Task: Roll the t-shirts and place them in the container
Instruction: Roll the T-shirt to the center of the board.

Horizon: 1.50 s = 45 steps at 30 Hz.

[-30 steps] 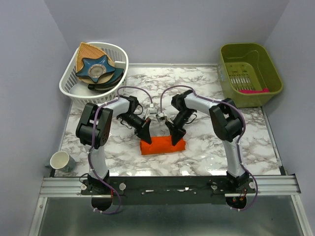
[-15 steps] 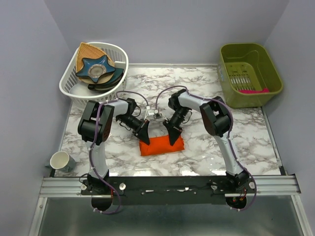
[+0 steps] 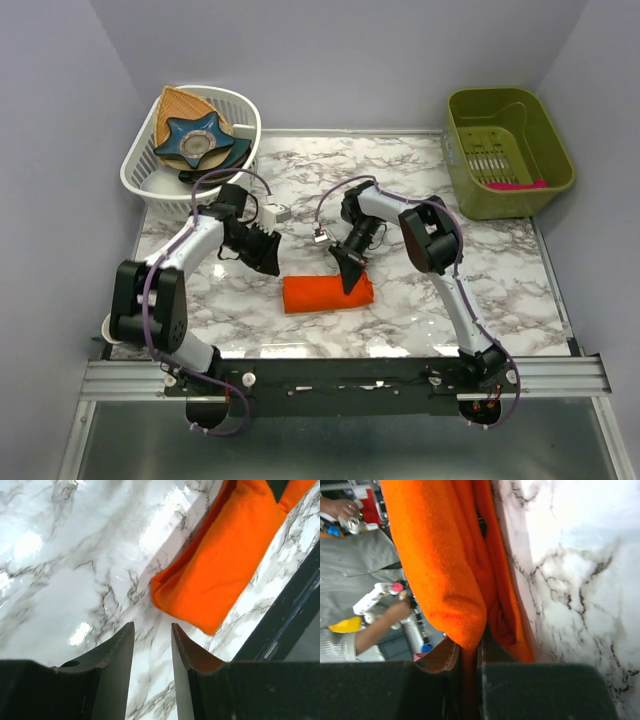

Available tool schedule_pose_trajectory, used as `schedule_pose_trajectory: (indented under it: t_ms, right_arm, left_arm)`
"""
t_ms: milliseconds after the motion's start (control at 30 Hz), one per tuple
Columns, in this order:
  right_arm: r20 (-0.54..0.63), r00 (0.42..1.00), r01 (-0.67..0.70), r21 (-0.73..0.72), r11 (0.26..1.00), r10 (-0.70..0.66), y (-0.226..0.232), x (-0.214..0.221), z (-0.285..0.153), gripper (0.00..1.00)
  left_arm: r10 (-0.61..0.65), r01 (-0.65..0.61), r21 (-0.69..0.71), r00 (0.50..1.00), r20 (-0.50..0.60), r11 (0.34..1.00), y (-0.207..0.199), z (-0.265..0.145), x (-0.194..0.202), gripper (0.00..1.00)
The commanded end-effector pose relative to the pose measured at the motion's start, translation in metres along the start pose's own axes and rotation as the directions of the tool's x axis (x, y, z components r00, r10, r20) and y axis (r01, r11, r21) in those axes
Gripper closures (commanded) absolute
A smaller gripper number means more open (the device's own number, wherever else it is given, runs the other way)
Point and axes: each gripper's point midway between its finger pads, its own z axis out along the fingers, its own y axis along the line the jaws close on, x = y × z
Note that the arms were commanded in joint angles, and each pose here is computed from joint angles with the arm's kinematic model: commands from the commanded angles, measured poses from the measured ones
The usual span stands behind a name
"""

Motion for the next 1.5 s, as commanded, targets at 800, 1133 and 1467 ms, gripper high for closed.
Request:
schedule_pose_trajectory:
  t_ms: [800,1133,1467]
  right_arm:
    - [-0.245,0.943,-0.193,0.156,0.969,0.227,-0.065,0.054,0.013,0.82]
    - [-0.242,0.943,-0.193,0.154,0.969,0.226,-0.064,0.053,0.013,0.82]
    - [-0.246,0.941,-0.197,0.155,0.968,0.231,-0.065,0.054,0.014,0.8]
  left_arm:
    - [0.994,-0.858,-0.507,0.105,-0.011,0.085,-0.128,0.066,0.003,0.28]
    - [0.987,-0.903,-0.429,0.096,-0.128,0.032,-0.102,0.1,0.022,0.29]
    - [0.959,-0.937,-0.328,-0.02,-0.284,-0.116,-0.074,0.125,0.037,0.32]
